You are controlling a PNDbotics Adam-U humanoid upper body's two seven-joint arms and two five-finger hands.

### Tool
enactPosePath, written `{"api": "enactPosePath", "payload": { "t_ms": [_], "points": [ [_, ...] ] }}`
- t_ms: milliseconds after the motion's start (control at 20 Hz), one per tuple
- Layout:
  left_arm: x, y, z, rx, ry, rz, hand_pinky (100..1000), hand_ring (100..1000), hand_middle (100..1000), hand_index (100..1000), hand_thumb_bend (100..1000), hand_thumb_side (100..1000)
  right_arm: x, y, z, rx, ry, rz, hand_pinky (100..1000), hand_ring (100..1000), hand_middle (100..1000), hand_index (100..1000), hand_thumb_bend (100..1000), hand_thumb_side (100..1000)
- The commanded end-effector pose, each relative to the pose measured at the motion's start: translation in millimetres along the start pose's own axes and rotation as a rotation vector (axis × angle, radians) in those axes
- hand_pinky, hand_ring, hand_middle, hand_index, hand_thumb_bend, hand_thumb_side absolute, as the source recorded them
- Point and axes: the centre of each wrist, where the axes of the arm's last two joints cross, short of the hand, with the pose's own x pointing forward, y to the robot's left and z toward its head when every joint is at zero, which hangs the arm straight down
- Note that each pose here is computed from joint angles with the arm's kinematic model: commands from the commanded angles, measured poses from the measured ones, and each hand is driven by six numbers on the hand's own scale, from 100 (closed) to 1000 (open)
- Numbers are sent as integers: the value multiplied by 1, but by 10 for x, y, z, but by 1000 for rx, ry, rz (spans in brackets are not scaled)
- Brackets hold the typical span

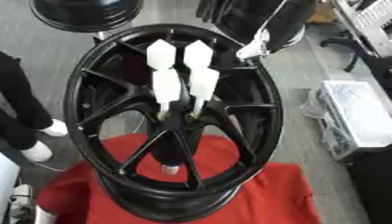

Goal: Pull the pin out of the wheel hub.

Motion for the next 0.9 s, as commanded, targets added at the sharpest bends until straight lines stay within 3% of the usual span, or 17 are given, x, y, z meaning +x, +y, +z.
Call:
{"api": "enactPosePath", "payload": {
  "t_ms": [50,550,900],
  "points": [
    [116,121,-59,51,-41,-1,775,820,743,823,184,848,30,-38,34,-26,19,19,815,735,691,787,491,271],
    [267,178,-87,111,-121,41,776,821,744,822,188,830,-77,140,-69,-6,78,-16,808,727,692,785,476,274],
    [289,168,-86,110,-126,39,776,822,744,822,185,830,-135,201,-106,-13,119,-30,765,636,691,784,475,275]
  ]
}}
